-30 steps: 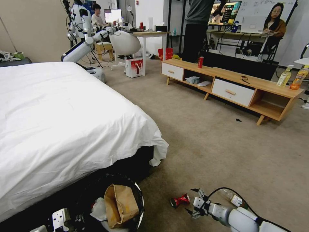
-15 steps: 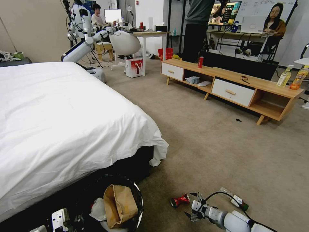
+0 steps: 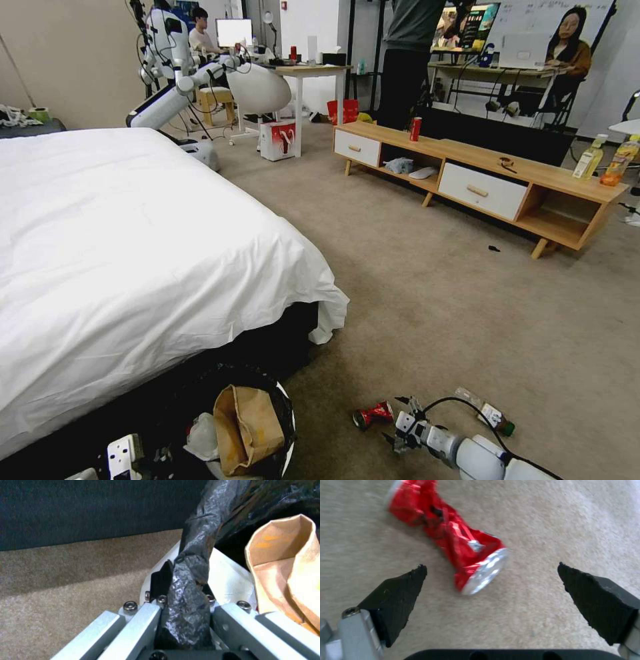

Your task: Pick up the trash bin and place the garbage on the floor into it.

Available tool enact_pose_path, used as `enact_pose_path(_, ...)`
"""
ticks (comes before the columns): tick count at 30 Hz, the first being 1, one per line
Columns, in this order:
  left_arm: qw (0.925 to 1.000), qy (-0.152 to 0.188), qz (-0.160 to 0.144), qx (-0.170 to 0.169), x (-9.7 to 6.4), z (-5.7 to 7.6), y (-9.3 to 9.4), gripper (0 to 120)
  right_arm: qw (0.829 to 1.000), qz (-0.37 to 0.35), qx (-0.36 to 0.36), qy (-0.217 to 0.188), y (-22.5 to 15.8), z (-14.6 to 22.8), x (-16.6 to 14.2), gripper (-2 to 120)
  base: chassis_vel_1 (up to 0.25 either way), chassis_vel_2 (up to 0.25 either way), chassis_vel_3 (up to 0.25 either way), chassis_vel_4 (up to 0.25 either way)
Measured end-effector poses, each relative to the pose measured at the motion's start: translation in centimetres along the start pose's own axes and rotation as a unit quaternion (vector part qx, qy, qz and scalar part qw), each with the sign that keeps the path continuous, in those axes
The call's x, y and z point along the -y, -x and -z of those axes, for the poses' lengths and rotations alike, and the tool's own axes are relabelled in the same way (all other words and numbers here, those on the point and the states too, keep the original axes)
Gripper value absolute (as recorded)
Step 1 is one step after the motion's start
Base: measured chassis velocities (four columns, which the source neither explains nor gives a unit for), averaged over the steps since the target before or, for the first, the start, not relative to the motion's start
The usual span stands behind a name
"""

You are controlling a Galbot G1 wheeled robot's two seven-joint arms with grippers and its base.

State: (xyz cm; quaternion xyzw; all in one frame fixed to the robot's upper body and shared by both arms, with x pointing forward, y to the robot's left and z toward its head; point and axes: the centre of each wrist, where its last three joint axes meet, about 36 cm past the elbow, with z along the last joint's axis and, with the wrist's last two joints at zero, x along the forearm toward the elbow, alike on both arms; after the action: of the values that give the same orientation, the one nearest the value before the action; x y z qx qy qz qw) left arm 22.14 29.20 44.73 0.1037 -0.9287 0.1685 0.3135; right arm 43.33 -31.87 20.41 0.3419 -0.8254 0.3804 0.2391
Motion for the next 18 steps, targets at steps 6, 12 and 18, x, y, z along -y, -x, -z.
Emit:
enact_pose_path(6,1.0000,-0.001,0.001,-0.001,-0.1,-0.1,0.2,1,1.000,-0.009,-0.010,-0.002,1.3,-0.6,0.3,100,0.000,0.000,0.000,0.000)
enact_pose_path(12,1.0000,-0.001,0.002,-0.002,-0.2,-0.1,0.1,1,1.000,-0.010,-0.008,-0.005,2.3,-0.7,0.2,100,0.000,0.000,0.000,0.000)
enact_pose_path(18,1.0000,-0.001,0.002,-0.001,-0.2,-0.1,0.1,1,1.000,-0.009,0.000,-0.009,3.0,0.2,0.1,100,0.000,0.000,0.000,0.000)
